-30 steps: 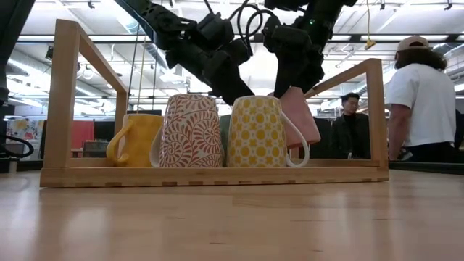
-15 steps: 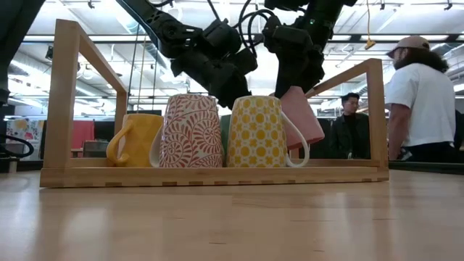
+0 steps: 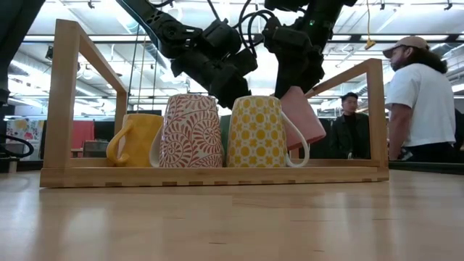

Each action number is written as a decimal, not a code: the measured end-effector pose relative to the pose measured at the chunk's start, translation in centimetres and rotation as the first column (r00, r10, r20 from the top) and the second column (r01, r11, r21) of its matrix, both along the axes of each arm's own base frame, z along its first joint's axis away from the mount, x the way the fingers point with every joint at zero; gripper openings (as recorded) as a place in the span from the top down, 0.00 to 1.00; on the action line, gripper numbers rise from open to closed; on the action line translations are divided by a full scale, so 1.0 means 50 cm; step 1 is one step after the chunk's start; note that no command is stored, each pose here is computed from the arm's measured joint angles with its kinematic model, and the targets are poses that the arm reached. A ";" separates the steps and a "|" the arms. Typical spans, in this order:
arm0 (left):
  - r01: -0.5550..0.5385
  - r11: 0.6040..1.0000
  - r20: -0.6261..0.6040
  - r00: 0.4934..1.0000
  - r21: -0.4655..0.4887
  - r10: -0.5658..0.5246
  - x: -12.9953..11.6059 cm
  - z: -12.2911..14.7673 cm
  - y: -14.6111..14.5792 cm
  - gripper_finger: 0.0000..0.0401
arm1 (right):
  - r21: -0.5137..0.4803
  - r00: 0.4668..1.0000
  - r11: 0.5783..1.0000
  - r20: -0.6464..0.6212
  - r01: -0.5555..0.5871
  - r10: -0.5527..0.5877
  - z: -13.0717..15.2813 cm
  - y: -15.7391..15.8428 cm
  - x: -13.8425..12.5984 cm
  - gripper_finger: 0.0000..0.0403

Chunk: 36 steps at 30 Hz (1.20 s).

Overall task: Place coffee mugs
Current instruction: Put the pink mug on the shelf

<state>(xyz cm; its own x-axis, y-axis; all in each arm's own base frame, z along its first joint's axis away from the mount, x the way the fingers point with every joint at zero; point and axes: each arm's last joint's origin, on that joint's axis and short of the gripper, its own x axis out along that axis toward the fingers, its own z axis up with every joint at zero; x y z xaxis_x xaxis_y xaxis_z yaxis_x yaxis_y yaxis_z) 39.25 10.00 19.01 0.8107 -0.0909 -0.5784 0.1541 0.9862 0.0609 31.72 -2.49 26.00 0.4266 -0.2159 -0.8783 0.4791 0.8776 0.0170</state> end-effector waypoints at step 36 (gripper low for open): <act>-0.046 0.998 -0.002 0.999 0.042 0.046 0.001 0.001 0.004 0.89 | -0.008 1.000 1.000 -0.019 0.008 -0.008 0.000 -0.001 -0.004 0.07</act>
<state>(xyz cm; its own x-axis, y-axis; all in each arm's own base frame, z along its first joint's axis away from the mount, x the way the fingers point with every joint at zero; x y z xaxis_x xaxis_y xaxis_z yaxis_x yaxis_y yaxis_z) 39.28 10.19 19.04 0.8120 -0.0292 -0.5830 0.1090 0.9888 0.1023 31.52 -2.53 26.00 0.4078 -0.2258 -0.8847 0.4862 0.8738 0.0011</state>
